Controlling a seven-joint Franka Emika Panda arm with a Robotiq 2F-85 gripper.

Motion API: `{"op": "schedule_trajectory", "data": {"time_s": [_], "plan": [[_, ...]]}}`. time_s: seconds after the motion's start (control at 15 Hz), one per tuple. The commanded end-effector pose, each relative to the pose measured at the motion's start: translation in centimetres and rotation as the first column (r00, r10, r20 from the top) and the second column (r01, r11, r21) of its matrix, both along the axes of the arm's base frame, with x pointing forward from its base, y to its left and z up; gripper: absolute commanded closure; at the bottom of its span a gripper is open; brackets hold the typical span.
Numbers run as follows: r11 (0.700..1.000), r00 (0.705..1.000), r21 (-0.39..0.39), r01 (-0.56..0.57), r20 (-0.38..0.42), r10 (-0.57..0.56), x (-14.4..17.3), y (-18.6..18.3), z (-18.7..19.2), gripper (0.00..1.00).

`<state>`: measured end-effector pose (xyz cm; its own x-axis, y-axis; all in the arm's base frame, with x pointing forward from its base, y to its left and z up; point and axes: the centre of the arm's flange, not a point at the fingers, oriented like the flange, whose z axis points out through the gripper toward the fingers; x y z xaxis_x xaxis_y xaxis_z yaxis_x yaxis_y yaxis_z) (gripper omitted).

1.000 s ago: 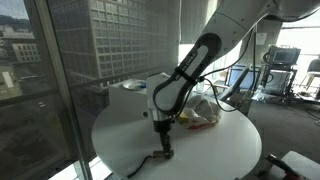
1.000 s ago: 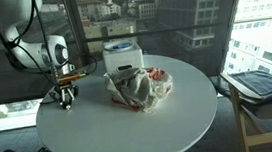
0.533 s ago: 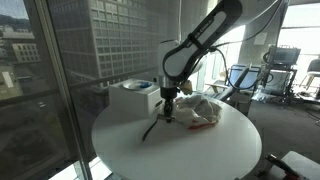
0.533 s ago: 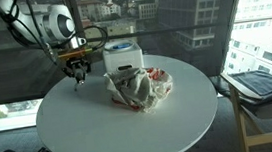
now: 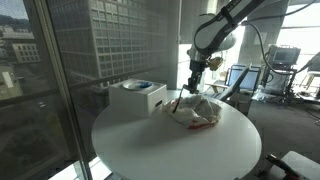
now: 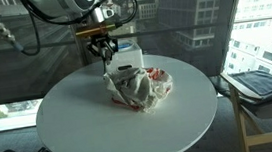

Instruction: Pick up all the items on the table and put them into the plastic

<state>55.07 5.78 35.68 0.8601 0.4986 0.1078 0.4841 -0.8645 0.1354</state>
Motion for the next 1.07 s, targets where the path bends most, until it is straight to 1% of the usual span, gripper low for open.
{"op": "schedule_trajectory", "data": {"time_s": [0.0,0.2,0.4,0.53,0.73,0.93,1.0], "plan": [[0.984,0.98,-0.024,0.175,0.1,-0.172,1.8,-4.3,-1.9,0.85],[0.948,0.94,-0.067,0.313,0.163,-0.299,4.4,-6.2,-4.7,0.84],[0.925,0.923,-0.076,0.371,0.143,-0.359,6.2,-6.3,-9.1,0.85],[0.92,0.919,-0.057,0.388,0.102,-0.381,6.8,-6.0,-12.0,0.85],[0.922,0.923,-0.054,0.384,0.059,-0.381,7.1,-4.8,-16.0,0.85],[0.929,0.932,-0.078,0.361,0.04,-0.359,6.9,-4.0,-18.9,0.85],[0.932,0.935,-0.078,0.355,0.044,-0.353,6.8,-3.7,-19.0,0.84]]}}
